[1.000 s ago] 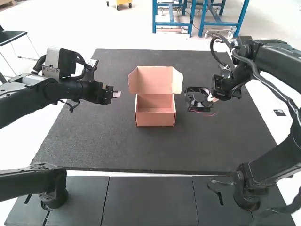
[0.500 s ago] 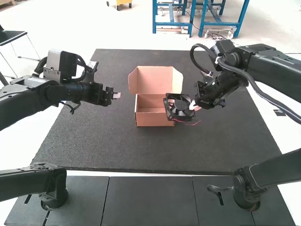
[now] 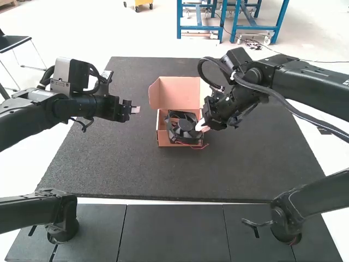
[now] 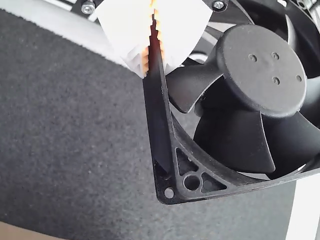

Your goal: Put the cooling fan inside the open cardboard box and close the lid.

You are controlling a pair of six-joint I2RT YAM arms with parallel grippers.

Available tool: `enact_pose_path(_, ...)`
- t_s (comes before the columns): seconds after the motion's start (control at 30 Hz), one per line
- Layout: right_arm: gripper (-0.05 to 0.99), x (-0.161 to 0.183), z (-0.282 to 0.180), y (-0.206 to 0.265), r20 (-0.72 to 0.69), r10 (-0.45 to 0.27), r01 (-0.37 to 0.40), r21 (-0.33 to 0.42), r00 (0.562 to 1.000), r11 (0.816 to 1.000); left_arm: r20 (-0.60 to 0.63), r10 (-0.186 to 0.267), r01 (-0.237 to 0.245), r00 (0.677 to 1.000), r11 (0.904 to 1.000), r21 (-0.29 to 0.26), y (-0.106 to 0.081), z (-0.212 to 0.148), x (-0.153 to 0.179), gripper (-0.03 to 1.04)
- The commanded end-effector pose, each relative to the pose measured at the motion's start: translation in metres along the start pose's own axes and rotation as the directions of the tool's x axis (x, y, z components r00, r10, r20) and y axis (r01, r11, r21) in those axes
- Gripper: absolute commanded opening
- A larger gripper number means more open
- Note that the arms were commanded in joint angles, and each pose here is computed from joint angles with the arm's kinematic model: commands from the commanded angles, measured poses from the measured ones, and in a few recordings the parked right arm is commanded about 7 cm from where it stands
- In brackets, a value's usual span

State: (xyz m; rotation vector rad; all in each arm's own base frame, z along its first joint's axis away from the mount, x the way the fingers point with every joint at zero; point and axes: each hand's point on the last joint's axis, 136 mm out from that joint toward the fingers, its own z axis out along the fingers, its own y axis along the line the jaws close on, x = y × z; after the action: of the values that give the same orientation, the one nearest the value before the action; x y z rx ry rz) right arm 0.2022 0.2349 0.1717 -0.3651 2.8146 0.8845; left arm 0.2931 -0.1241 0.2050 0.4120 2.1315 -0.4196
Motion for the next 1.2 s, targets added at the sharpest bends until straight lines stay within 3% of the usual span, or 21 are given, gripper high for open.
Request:
enact_pose_path(0.0,-0.02,-0.009,0.004,0.015,-0.003,0.013,-0.013,-0.043,1.0,0.999,0.028,-0.005,0.005,1.0,1.0,-0.001,-0.002,-0.005,-0.007,0.94)
enact_pose_path(0.53,-0.02,-0.059,0.033,0.02,0.01,-0.011,0.011,-0.006,1.0,1.0,0.048,-0.015,0.015,0.999,0.9999,0.0,-0.002,-0.006,-0.014,0.94)
enact_pose_path(0.93,-0.02,-0.084,0.057,0.003,0.003,-0.064,0.064,0.084,0.998,0.994,0.056,-0.022,0.022,0.998,0.9998,-0.002,-0.002,-0.008,-0.015,0.94)
enact_pose_path(1.17,-0.02,-0.099,0.066,-0.016,0.01,-0.054,0.052,0.143,0.999,0.988,0.064,-0.018,0.018,0.998,0.9998,0.004,-0.004,-0.009,-0.017,0.94)
